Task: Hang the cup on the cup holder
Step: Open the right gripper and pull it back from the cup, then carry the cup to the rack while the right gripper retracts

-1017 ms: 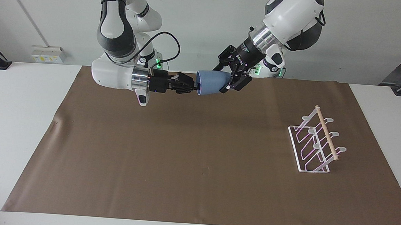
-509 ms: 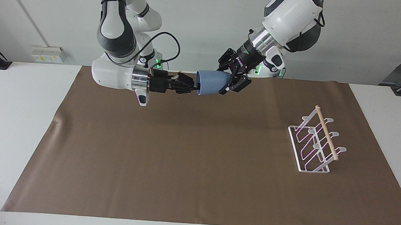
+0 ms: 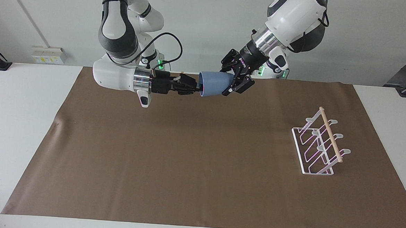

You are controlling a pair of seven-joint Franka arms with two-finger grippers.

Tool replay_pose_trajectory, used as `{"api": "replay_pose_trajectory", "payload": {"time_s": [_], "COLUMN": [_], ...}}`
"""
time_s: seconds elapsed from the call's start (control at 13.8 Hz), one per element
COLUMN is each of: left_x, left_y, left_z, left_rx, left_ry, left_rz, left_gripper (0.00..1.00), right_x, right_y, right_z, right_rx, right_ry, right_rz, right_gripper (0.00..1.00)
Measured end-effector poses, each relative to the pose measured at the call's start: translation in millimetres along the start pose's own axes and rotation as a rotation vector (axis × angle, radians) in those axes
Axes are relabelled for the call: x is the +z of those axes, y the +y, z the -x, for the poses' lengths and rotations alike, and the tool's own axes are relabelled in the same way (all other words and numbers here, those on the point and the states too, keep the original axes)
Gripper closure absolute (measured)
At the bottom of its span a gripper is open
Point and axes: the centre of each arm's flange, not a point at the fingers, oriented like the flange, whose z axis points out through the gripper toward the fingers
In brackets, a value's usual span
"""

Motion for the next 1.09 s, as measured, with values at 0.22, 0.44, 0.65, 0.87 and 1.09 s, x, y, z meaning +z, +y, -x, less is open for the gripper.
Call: {"api": "replay_pose_trajectory", "payload": {"time_s": [0.22,0.44,0.65,0.87,1.09], "left_x": [-1.9,-2.7,-3.8,-6.8,-6.3], "left_y": [3.3,4.3,5.7,10.6,11.8], "left_z": [-2.5,-3.3,-4.9,-9.5,-16.3], "left_rx": [-0.003,-0.003,0.017,0.033,0.104], "left_ry": [0.003,0.005,0.033,0.063,0.148], "left_rz": [0.007,0.01,0.03,0.055,0.071], "left_gripper": [0.25,0.25,0.25,0.25,0.25], "right_x": [-0.2,-0.4,-4.0,-13.0,-30.6], "right_y": [-1.0,-1.0,-1.1,0.8,-0.3], "right_z": [0.8,0.7,-0.7,-2.5,-4.0], "right_rx": [0.002,0.002,0.003,-0.02,-0.073], "right_ry": [0.0,0.0,0.007,0.017,0.039], "right_rz": [0.0,-0.001,-0.002,0.063,0.189], "right_gripper": [0.57,0.54,0.32,0.01,0.0]}}
